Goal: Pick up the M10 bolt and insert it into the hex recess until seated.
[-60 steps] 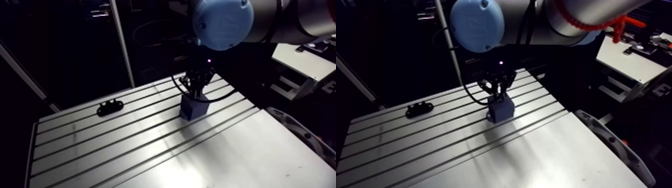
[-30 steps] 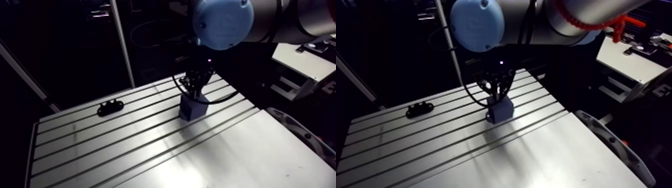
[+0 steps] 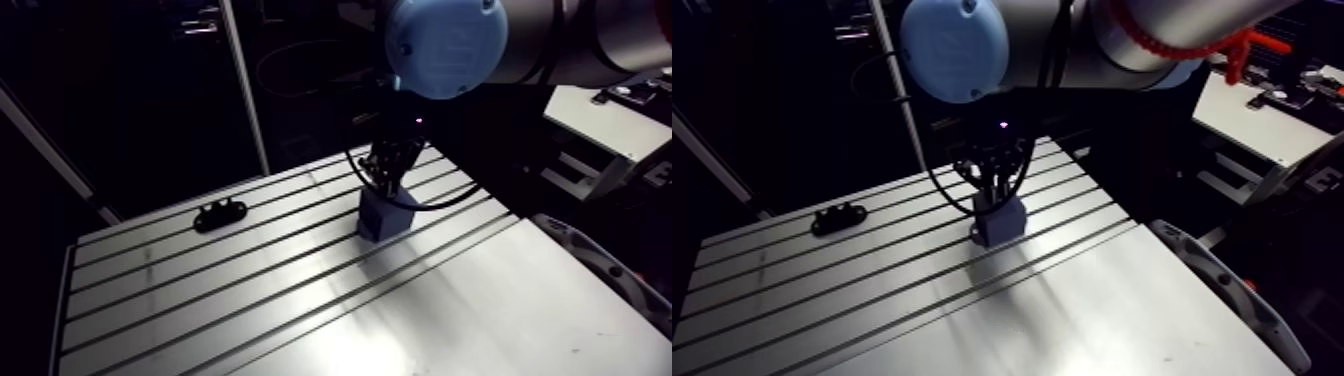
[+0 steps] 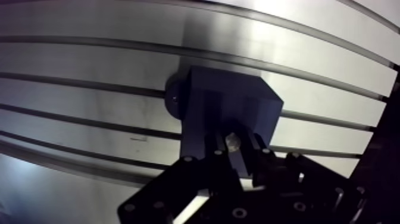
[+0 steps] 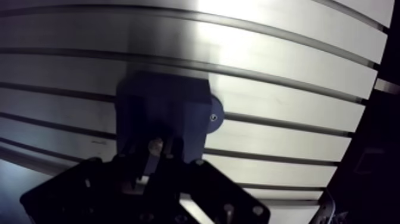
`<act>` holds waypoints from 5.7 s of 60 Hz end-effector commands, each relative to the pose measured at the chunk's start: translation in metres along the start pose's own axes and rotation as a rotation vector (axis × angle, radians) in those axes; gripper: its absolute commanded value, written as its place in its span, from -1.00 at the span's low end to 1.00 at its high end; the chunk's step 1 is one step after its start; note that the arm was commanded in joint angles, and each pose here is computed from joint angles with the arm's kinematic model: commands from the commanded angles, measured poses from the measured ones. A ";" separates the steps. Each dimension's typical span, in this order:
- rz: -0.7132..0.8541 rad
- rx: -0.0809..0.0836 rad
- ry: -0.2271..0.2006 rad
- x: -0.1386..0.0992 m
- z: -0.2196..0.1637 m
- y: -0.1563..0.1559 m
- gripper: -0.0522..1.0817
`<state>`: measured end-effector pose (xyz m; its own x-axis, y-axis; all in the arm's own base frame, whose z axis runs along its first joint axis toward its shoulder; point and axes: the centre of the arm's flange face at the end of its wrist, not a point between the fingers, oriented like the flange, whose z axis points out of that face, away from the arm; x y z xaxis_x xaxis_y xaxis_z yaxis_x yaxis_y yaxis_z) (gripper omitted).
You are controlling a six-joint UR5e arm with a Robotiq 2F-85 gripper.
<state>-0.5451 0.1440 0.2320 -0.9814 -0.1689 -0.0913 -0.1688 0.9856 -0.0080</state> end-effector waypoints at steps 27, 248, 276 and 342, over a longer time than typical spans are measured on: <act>-0.069 0.007 0.001 -0.001 0.001 0.001 0.41; -0.383 0.032 0.024 -0.003 0.000 -0.004 0.47; -0.414 0.029 0.028 -0.004 -0.003 -0.005 0.47; -0.322 0.031 0.086 -0.015 -0.023 -0.001 -0.90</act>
<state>-0.5337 0.1446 0.2530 -0.8802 -0.4746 0.0011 -0.4738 0.8788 -0.0571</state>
